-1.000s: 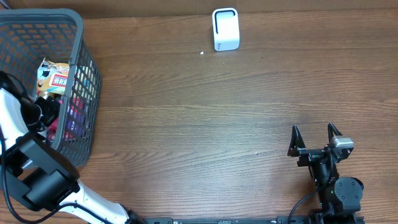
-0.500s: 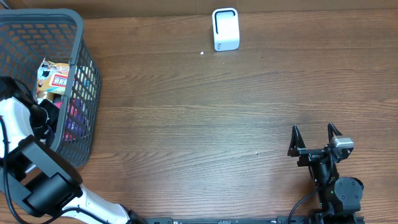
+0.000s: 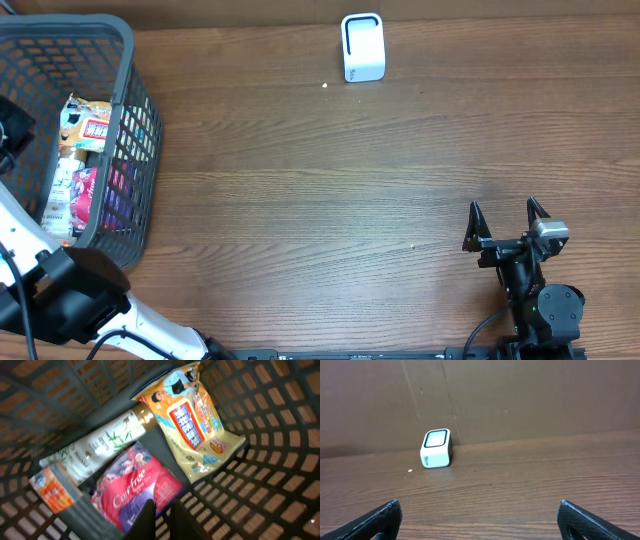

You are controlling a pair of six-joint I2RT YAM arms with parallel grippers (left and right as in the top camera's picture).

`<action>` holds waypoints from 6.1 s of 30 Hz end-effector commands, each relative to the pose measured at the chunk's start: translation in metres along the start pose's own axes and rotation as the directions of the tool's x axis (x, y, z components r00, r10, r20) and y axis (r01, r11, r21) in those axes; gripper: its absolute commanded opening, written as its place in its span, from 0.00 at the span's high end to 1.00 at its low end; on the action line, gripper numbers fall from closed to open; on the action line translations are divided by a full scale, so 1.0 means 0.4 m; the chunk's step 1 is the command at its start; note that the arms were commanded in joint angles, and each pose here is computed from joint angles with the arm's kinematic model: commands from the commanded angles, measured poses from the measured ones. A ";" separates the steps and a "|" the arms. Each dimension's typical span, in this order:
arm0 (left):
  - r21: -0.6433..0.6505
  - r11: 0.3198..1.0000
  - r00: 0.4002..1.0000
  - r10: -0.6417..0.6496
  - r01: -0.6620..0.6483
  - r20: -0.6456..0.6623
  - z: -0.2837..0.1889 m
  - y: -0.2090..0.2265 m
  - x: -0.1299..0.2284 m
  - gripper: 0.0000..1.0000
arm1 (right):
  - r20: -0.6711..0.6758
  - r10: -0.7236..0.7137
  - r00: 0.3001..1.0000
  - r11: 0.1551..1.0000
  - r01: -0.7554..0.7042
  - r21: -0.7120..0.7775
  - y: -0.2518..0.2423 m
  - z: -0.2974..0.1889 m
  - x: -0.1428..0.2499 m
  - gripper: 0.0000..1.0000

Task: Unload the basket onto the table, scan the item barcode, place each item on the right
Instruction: 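Grasp the pink-purple pad pack in the basket with the left gripper, then lift the pink pack out and carry it toward the white scanner, then release the pink pack onto the table in front of the scanner, then return the left gripper into the basket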

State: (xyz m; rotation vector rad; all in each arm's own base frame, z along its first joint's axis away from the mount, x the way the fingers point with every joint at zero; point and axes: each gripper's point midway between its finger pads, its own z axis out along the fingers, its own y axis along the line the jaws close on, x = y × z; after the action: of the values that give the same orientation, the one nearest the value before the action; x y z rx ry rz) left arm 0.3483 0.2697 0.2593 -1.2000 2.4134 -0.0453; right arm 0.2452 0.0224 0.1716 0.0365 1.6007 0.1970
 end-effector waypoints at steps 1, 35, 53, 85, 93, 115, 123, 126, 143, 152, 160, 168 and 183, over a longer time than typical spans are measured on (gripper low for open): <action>-0.067 0.998 0.998 0.001 -0.005 -0.063 0.042 0.026 0.037 0.96 | 0.002 0.006 1.000 1.000 -0.006 -0.012 0.006 0.001 0.006 0.00; -0.250 0.966 0.982 -0.102 0.061 -0.156 0.468 0.174 0.269 0.96 | 0.002 0.006 1.000 1.000 -0.006 -0.012 0.006 0.001 0.006 0.00; -0.175 0.981 0.996 -0.077 0.083 0.042 0.116 0.049 -0.007 0.96 | 0.002 0.006 1.000 1.000 -0.006 -0.012 0.006 0.001 0.006 0.00; -0.286 0.939 0.957 -0.245 0.193 -0.157 0.487 0.189 0.318 0.96 | 0.002 0.006 1.000 1.000 -0.006 -0.012 0.006 0.001 0.006 0.00; -0.243 0.953 0.974 -0.209 0.182 -0.089 0.362 0.130 0.167 0.96 | 0.002 0.006 1.000 1.000 -0.006 -0.012 0.006 0.001 0.006 0.00; 0.466 0.872 0.956 0.010 -0.152 0.293 -0.363 -0.321 -0.053 0.96 | 0.002 0.006 1.000 1.000 -0.006 -0.012 0.006 0.001 0.006 0.00; 0.578 0.689 0.899 0.307 -0.437 0.313 -0.489 -0.582 0.218 0.96 | 0.002 0.006 1.000 1.000 -0.006 -0.012 0.006 0.001 0.006 0.00; 0.605 0.614 0.852 0.463 -0.506 0.244 -0.455 -0.694 0.370 0.96 | 0.002 0.006 1.000 1.000 -0.006 -0.012 0.006 0.001 0.006 0.00; 0.358 0.584 0.439 0.799 -0.728 -0.411 0.156 -0.803 0.954 0.96 | 0.002 0.006 1.000 1.000 -0.006 -0.012 0.006 0.001 0.006 0.00; 0.449 0.583 0.395 0.803 -0.677 -0.446 0.163 -0.803 0.970 0.00 | 0.002 0.006 1.000 1.000 -0.006 -0.012 0.006 0.001 0.006 0.00; 0.466 0.637 0.586 0.763 -0.613 -0.272 -0.022 -0.783 0.739 0.00 | 0.002 0.006 1.000 1.000 -0.006 -0.012 0.006 0.001 0.006 0.00; 0.501 0.681 0.769 0.637 -0.534 -0.047 -0.270 -0.677 0.523 0.00 | 0.002 0.006 1.000 1.000 -0.006 -0.012 0.006 0.001 0.006 0.00; 0.124 0.986 0.963 0.079 -0.114 0.258 -0.439 -0.157 0.112 0.00 | 0.002 0.006 1.000 1.000 -0.006 -0.012 0.006 0.001 0.006 0.00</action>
State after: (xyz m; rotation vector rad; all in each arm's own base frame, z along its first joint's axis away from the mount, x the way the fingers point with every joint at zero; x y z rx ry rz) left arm 0.3258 0.1048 0.4180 -0.7222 2.2807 -0.1918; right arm 0.2452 0.0224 0.1716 0.0365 1.6007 0.1970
